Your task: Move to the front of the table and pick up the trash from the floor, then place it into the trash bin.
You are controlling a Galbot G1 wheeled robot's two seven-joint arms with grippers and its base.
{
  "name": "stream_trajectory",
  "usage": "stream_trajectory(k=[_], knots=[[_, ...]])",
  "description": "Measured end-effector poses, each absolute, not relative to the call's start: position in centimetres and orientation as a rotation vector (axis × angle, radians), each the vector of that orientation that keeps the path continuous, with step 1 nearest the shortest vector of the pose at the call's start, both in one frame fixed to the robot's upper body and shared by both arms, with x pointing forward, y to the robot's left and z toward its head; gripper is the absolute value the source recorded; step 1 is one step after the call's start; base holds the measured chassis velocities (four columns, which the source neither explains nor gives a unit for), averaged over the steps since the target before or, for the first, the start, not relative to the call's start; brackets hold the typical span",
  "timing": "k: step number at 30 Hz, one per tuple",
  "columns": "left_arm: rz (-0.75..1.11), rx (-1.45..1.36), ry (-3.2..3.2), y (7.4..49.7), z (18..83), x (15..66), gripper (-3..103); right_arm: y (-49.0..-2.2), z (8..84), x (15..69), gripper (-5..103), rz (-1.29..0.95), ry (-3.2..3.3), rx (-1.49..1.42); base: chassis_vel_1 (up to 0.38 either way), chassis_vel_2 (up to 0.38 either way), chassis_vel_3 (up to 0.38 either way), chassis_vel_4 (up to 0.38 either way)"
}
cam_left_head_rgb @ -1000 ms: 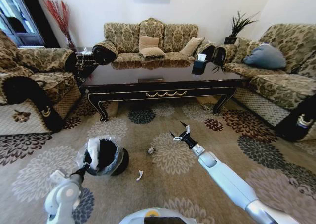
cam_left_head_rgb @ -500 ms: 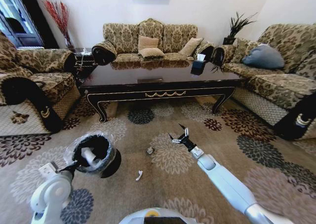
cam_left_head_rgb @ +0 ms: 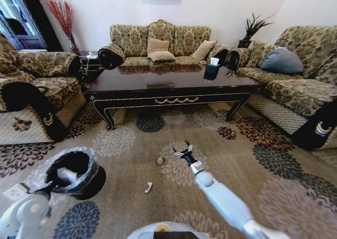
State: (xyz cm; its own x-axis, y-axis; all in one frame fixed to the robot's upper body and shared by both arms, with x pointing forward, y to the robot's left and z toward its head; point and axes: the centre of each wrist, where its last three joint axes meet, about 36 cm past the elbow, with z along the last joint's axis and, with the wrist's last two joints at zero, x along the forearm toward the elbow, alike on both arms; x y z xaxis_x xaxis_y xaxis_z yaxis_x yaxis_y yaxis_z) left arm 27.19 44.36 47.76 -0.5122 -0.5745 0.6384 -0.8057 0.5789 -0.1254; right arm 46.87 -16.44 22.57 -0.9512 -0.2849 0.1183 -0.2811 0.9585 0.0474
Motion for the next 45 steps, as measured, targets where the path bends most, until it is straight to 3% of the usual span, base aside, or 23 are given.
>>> stream_trajectory(k=[12,23,35,45], knots=[[0.592,1.045,-2.285,43.5,48.0,26.8,2,-5.6,26.8,49.0,100,-0.338,-2.557,-0.078,0.0,0.0,0.0,0.0],[0.603,1.025,-2.292,42.5,48.2,26.5,2,-1.9,31.2,53.9,100,-0.398,-2.213,-0.294,0.0,0.0,0.0,0.0],[0.589,1.052,-2.302,42.1,49.1,25.1,2,-5.0,28.0,56.6,100,-0.508,-2.168,-0.434,0.0,0.0,0.0,0.0],[0.58,1.062,-2.326,41.7,50.2,24.2,2,-5.0,26.1,55.7,100,-0.544,-2.235,-0.311,0.0,0.0,0.0,0.0]])
